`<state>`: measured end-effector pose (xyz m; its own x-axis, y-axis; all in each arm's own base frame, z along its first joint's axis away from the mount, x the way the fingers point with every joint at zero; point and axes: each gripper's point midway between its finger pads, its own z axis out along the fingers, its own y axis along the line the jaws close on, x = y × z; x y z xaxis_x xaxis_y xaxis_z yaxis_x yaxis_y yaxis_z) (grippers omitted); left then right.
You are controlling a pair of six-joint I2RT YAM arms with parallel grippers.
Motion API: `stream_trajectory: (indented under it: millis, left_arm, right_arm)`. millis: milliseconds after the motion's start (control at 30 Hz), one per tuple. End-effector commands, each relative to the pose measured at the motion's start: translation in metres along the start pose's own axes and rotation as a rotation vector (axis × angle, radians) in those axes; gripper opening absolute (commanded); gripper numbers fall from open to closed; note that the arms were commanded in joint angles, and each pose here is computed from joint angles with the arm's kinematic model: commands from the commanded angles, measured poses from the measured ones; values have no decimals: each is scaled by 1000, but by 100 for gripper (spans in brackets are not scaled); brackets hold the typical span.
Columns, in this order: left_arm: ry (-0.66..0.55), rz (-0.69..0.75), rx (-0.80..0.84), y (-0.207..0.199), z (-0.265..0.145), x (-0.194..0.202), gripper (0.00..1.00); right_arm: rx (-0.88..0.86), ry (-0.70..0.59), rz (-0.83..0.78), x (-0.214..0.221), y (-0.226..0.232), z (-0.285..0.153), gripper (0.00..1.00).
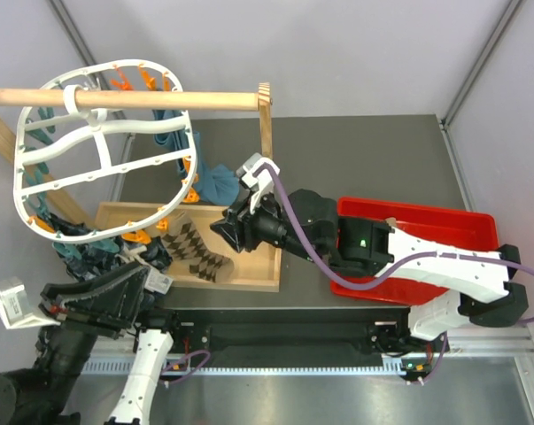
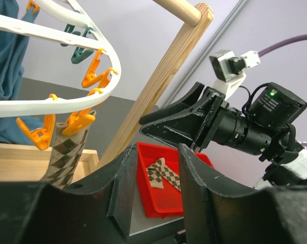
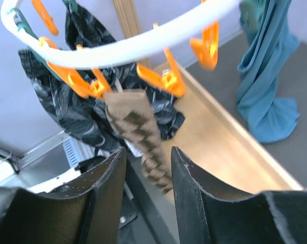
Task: Clip the socks to the hanger
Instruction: Open the clamp at the hanger.
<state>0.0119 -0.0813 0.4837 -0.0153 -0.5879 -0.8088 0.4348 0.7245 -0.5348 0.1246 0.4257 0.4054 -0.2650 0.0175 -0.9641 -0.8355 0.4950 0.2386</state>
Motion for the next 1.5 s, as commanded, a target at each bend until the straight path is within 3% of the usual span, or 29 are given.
stream_trajectory:
  millis: [0, 133, 267, 533, 567, 800, 1133, 1300, 1467]
  left_arm:
    - [28, -57, 13, 2, 30, -4, 41]
    - [24, -70, 10, 5, 43, -8, 42]
    - [77, -76, 15, 5, 59, -8, 43]
    - [166, -101, 76, -3, 77, 0, 43]
    - [188, -105, 90, -5, 79, 2, 43]
    - [346, -140, 148, -10, 92, 20, 42]
    - [461, -210, 163, -8, 104, 35, 41]
    - [381, -298, 121, 1, 102, 37, 39]
    - [247, -334, 183, -9, 99, 21, 40]
  right_arm:
    - [-16, -143, -91, -51, 8, 1, 40]
    - [-14, -200, -210, -61, 8, 13, 43]
    - [-36, -199, -356, -55, 5, 27, 59]
    - [-189, -201, -420, -42, -1, 38, 70]
    - [-188, -224, -420, -48, -5, 39, 75]
    - [-284, -250, -436, -34, -11, 42, 70]
    - [-309, -264, -439, -29, -9, 60, 63]
    - [-314, -265, -440, -28, -8, 66, 60]
    - [-312, -274, -429, -30, -8, 71, 57]
